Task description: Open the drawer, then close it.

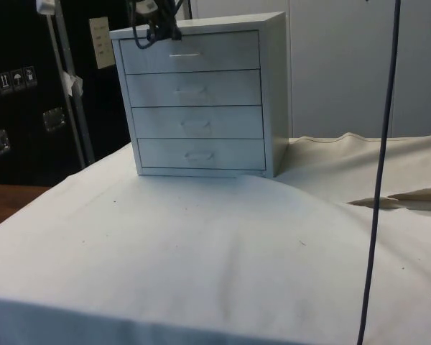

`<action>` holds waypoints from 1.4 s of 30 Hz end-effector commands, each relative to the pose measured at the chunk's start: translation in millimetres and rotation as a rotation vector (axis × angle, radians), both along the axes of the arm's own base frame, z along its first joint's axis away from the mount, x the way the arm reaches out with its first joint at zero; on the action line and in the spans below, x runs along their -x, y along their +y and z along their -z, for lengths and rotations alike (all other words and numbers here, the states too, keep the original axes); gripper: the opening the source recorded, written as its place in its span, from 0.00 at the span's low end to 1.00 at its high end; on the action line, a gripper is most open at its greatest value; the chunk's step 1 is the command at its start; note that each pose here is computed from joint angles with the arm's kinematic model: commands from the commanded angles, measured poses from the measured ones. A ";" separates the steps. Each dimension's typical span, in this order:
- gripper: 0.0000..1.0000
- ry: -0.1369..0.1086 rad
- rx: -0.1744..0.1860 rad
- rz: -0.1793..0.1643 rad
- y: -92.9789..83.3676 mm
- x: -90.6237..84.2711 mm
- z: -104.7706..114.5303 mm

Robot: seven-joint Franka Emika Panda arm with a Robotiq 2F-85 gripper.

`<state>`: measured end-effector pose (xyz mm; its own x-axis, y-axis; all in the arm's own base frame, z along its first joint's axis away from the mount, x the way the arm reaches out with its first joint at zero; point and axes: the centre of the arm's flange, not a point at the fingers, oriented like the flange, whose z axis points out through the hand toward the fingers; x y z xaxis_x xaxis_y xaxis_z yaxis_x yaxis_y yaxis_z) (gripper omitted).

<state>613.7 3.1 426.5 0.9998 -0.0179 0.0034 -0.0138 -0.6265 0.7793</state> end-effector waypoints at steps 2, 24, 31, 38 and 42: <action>0.00 0.008 0.007 -0.005 7.4 0.5 -9.0; 0.00 -0.015 -0.090 0.001 44.3 -1.4 -11.6; 0.00 -0.024 -0.158 0.002 58.6 -0.4 -7.5; 0.00 -0.030 -0.200 0.006 65.5 -0.2 -5.5; 0.00 -0.031 -0.198 0.008 64.7 -0.6 -5.4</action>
<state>614.4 68.3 431.2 0.9991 -0.0303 0.0290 -0.0418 -0.7630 0.6450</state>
